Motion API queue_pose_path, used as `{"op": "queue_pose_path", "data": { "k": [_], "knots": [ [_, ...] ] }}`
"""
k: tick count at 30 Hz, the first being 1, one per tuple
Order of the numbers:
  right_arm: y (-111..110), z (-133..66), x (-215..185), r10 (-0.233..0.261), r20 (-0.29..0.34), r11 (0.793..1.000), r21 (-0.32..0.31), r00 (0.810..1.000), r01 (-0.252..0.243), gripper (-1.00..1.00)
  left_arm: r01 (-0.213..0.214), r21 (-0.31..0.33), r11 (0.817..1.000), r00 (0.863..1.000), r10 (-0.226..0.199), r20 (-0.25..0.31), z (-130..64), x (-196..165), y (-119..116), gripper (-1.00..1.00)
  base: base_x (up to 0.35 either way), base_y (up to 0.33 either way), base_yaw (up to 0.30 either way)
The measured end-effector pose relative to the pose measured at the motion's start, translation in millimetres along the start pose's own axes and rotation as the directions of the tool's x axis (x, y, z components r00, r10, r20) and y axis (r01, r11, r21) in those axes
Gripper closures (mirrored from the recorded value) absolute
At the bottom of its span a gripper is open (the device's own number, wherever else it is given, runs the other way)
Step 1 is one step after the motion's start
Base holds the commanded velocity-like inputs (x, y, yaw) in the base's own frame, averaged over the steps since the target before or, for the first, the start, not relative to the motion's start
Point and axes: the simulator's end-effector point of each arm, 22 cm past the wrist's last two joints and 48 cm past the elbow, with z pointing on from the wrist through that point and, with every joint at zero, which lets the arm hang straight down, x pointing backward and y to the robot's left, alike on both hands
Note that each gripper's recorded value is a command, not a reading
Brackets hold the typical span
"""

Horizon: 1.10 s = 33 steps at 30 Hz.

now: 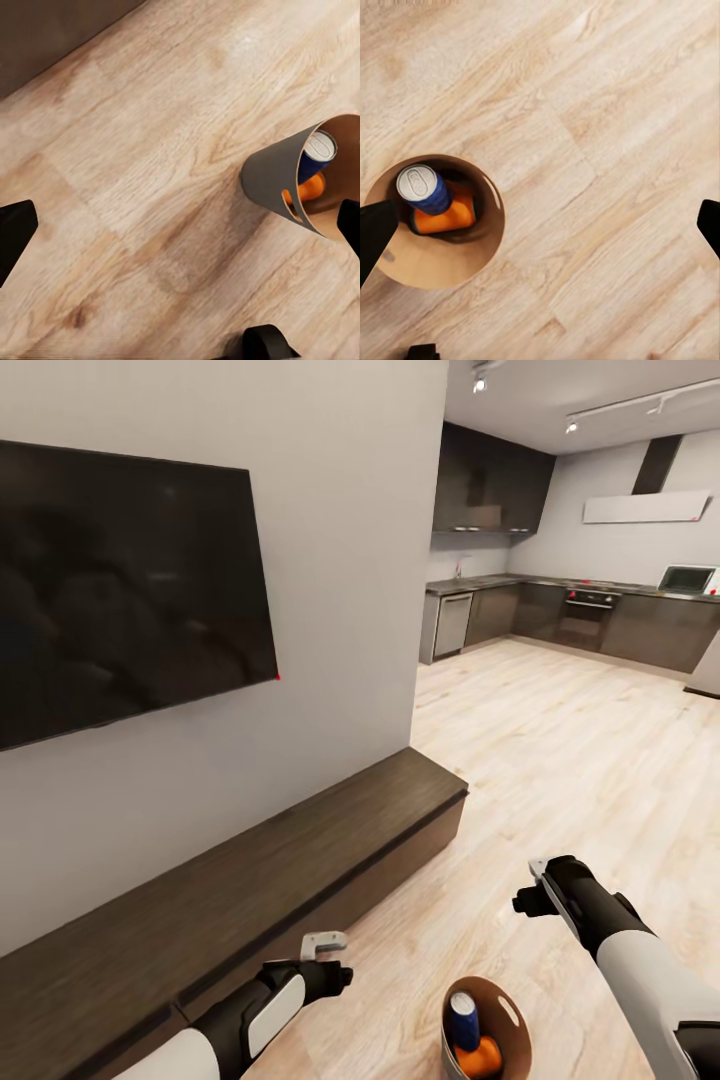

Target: Put the three can of soda from the living room inside the tash can in the kitchen.

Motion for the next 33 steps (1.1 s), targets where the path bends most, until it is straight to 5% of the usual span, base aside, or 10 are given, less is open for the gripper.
{"op": "queue_pose_path", "data": {
  "k": [7, 12, 33],
  "knots": [
    [-1.9, -9.0, -4.8, -0.003, 0.011, 1.000, -0.001, 1.000, 0.003, -1.00, 0.029, -0.127, 0.991, 0.999, -0.034, -0.037, 1.9, 36.6, 57.8, -1.00, 0.000, 0.000, 0.000],
    [-2.8, -15.1, -13.4, -0.009, 0.045, 1.000, -0.002, 0.999, 0.009, -1.00, 0.033, -0.166, 0.986, 0.998, -0.042, -0.055, -3.9, 48.0, 74.0, -1.00, 0.000, 0.000, 0.000],
    [-16.9, -24.9, 0.3, -0.024, 0.074, 1.000, 0.002, 0.997, 0.024, -1.00, 0.049, -0.206, 0.977, 0.996, -0.064, -0.070, -31.3, 84.7, 86.6, -1.00, 0.000, 0.000, 0.000]
  ]
}}
